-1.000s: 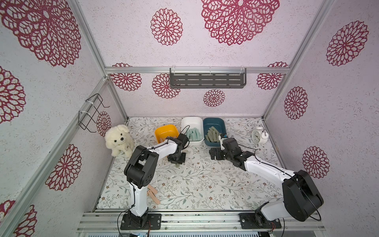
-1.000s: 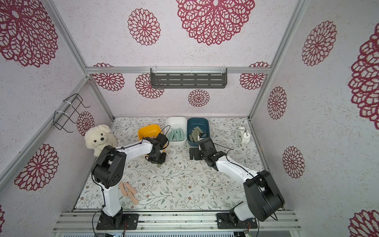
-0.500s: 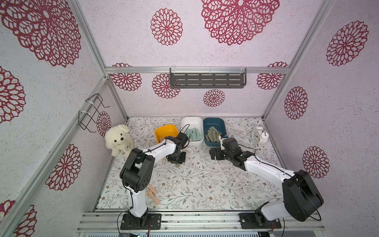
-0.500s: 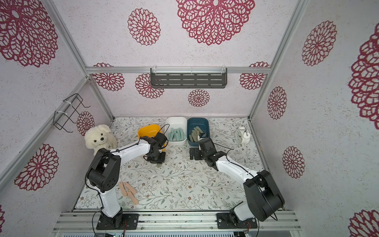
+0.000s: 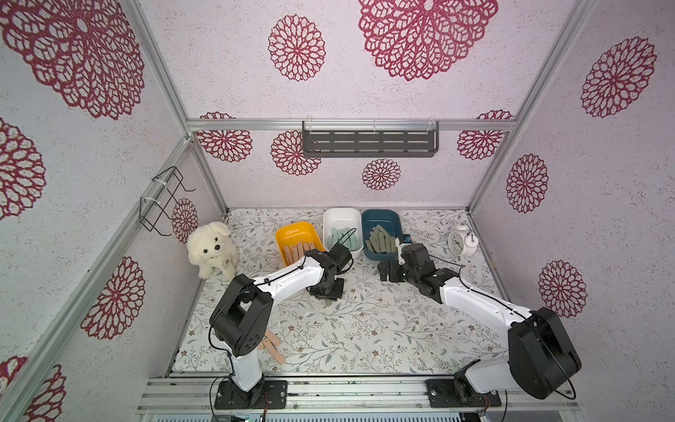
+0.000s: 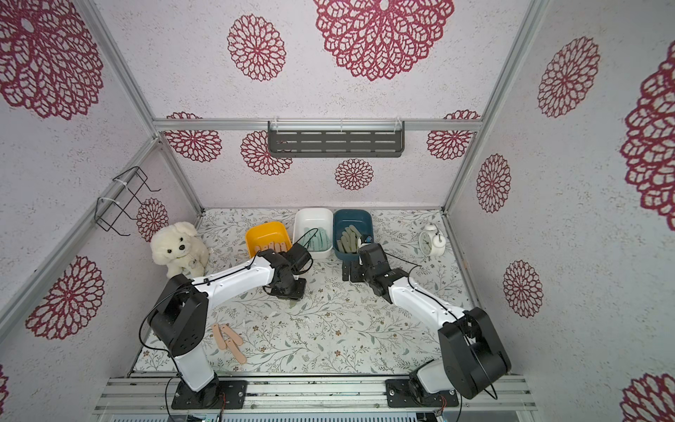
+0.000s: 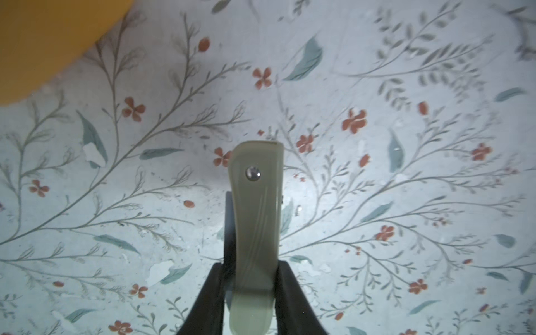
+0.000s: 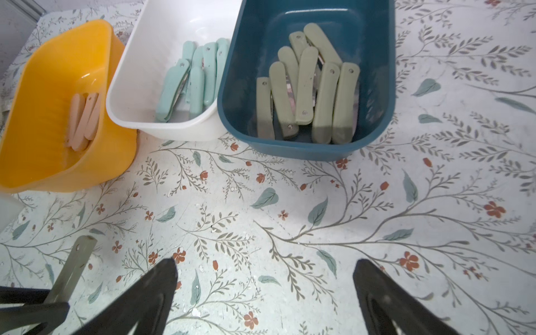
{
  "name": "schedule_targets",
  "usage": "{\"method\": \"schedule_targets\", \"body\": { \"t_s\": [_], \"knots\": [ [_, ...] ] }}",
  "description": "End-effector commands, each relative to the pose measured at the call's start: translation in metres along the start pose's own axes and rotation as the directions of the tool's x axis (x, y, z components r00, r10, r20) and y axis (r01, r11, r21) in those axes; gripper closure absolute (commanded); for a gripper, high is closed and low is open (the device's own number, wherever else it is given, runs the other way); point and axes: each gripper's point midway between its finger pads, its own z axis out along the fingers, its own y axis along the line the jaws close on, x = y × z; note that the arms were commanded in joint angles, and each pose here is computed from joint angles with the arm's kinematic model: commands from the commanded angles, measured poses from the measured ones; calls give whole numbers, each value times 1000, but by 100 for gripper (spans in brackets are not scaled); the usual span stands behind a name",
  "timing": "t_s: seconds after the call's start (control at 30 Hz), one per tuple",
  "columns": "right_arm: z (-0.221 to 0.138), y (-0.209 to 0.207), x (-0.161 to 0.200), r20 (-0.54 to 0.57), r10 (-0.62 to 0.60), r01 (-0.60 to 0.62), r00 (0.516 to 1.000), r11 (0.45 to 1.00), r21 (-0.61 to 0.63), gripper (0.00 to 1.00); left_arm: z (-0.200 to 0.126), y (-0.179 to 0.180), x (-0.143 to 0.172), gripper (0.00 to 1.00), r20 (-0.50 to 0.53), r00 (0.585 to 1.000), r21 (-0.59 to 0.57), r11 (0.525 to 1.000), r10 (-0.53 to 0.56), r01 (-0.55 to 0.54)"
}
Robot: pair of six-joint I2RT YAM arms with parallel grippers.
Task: Place the fruit knives into the storage box by color
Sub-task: Place the fruit knife in the storage box.
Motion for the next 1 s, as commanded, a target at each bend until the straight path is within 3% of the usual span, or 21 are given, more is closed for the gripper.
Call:
{"method": "schedule_targets", "body": {
  "t_s": [0.0, 0.23, 0.37, 0.53, 0.67, 0.73, 0.83, 0.97],
  "knots": [
    [-18, -18, -19, 75, 15, -18, 997, 999, 43, 1, -17, -26, -45, 80, 108, 994, 49, 999, -12, 6],
    [-36, -49, -10, 116, 58, -70, 992, 993, 96, 1, -10, -79, -140, 80, 212, 971, 53, 990, 113, -127],
    [-39, -61, 0, 111, 75, -87, 991, 991, 106, 1, -3, -105, -195, 78, 321, 939, 66, 986, 121, -150],
    [-40, -68, 6, 106, 80, -92, 991, 990, 108, 1, 12, -132, -240, 75, 459, 885, 144, 975, 86, -169],
    [-37, -66, 7, 93, 74, -83, 993, 992, 92, 1, 26, -135, -256, 62, 511, 858, 170, 973, 49, -157],
    [-33, -63, 10, 81, 73, -79, 994, 994, 74, 1, 26, -136, -258, 50, 510, 859, 181, 971, 41, -154],
    [-28, -59, 14, 62, 70, -74, 996, 996, 50, 1, 4, -134, -258, 37, 520, 853, 182, 972, 35, -151],
    [-21, -54, 19, 45, 75, -77, 996, 997, 23, 1, -48, -121, -247, 22, 528, 849, 191, 977, -19, -96]
  ]
}}
